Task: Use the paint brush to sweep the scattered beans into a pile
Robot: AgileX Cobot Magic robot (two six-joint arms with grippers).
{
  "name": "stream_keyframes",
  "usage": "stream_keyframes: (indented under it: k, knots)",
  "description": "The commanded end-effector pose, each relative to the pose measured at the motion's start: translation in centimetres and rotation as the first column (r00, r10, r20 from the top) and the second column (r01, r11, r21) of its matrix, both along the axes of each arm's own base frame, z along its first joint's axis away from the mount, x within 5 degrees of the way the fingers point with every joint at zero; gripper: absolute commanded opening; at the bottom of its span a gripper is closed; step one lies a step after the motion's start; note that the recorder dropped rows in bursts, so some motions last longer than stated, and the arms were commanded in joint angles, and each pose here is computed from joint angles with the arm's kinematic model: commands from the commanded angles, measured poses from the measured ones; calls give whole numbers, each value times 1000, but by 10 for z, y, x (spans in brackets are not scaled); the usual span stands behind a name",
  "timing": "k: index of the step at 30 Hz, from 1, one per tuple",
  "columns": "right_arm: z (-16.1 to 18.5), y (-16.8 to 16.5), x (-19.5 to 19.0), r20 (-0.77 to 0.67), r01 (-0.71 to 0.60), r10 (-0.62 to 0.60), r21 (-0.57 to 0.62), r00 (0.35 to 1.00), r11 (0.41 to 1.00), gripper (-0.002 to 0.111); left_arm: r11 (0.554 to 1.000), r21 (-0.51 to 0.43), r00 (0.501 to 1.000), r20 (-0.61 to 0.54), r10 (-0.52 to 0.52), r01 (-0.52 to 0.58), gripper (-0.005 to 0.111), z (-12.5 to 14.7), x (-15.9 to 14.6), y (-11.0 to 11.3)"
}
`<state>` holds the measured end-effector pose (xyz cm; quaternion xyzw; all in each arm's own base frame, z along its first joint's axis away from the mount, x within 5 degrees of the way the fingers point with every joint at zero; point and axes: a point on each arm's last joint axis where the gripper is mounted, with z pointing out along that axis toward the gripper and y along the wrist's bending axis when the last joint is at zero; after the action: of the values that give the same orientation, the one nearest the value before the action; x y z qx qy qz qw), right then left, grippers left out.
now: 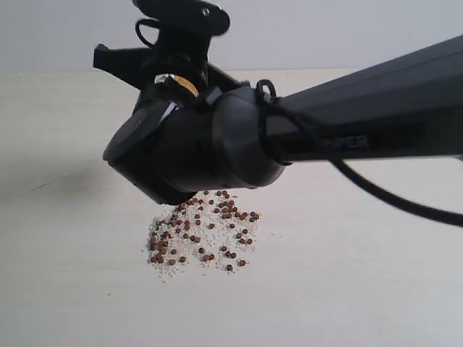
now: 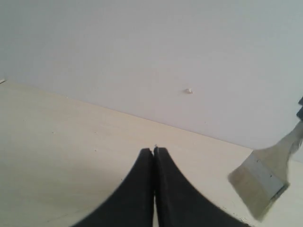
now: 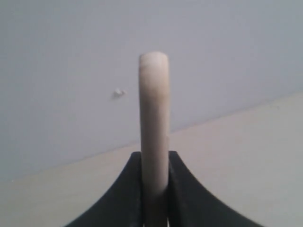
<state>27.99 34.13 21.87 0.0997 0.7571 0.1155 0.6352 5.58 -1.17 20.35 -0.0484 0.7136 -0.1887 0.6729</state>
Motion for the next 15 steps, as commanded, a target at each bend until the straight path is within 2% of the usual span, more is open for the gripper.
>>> stream_keyframes:
  k: [1, 3, 4, 6, 7, 10, 12, 15]
  knots:
    - [41, 6, 1, 162, -176, 231, -299, 959, 938, 0, 1000, -8, 1000, 8, -6, 6, 0, 0, -1, 0]
    - [47, 9, 5, 131, -300, 390, -436, 912, 849, 0, 1000, -8, 1000, 8, -6, 6, 0, 0, -1, 0]
    - [48, 11, 8, 79, -400, 508, -518, 857, 756, 0, 1000, -8, 1000, 8, -6, 6, 0, 0, -1, 0]
    - [46, 9, 14, -9, -516, 634, -590, 773, 621, 0, 1000, -8, 1000, 8, -6, 6, 0, 0, -1, 0]
    - [43, 5, 18, -81, -576, 701, -641, 708, 508, 0, 1000, -8, 1000, 8, -6, 6, 0, 0, -1, 0]
    - [31, -11, 30, -233, -633, 751, -714, 618, 300, 0, 1000, -8, 1000, 8, -6, 6, 0, 0, -1, 0]
    - [23, -23, 41, -304, -639, 739, -738, 601, 217, 0, 1000, -8, 1000, 8, -6, 6, 0, 0, -1, 0]
    - [15, -40, 58, -341, -624, 706, -760, 620, 181, 0, 1000, -8, 1000, 8, -6, 6, 0, 0, -1, 0]
